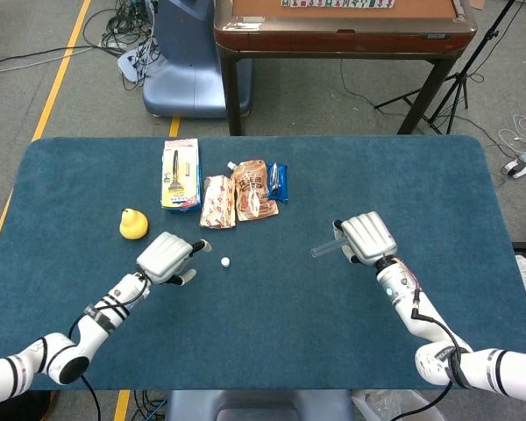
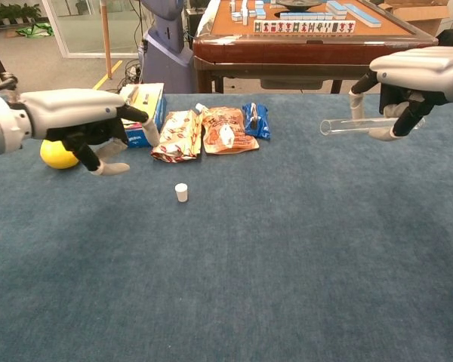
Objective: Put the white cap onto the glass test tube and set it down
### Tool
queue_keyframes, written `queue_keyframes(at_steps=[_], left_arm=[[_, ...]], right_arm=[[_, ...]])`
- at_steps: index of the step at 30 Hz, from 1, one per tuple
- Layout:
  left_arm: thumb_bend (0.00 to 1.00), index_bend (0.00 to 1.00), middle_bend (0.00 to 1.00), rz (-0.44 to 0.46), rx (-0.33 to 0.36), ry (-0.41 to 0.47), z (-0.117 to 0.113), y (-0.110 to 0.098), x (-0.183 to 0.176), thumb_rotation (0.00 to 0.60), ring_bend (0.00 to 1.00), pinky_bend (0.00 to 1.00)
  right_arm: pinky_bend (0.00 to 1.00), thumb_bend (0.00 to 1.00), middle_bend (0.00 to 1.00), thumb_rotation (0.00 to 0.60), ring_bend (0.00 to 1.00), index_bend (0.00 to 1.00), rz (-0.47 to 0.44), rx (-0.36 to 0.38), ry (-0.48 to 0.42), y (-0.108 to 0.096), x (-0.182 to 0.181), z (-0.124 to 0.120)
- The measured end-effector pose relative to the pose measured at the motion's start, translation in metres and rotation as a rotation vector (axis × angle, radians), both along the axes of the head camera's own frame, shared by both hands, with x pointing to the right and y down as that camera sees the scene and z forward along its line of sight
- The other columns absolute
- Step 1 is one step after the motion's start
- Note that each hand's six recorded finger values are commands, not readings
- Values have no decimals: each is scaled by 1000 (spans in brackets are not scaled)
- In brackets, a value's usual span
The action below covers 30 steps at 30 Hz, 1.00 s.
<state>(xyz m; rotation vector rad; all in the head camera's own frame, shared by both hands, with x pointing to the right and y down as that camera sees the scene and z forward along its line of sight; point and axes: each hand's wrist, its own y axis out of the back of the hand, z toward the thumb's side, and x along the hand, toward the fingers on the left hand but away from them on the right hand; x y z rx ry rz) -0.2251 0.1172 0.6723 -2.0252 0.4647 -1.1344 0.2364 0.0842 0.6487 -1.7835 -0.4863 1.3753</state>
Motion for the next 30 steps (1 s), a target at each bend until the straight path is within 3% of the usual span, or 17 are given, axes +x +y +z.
queue_keyframes(at_steps=[8,18,30], left_arm=[[305,380,921,29,-20,-53,24,-4,29,600,993,1000],[170,424,924,44,-26,-79,43,-4,57,600,996,1000],[170,467,924,6,-23,-96,60,-11,71,600,998,1000]], right_arm=[[1000,649,1000,600,1000,789,6,-11,3,1,4,4],[1000,649,1000,600,1000,791,17,-25,2,3,9,9],[1000,649,1000,600,1000,793,34,-34,9,5,18,12]])
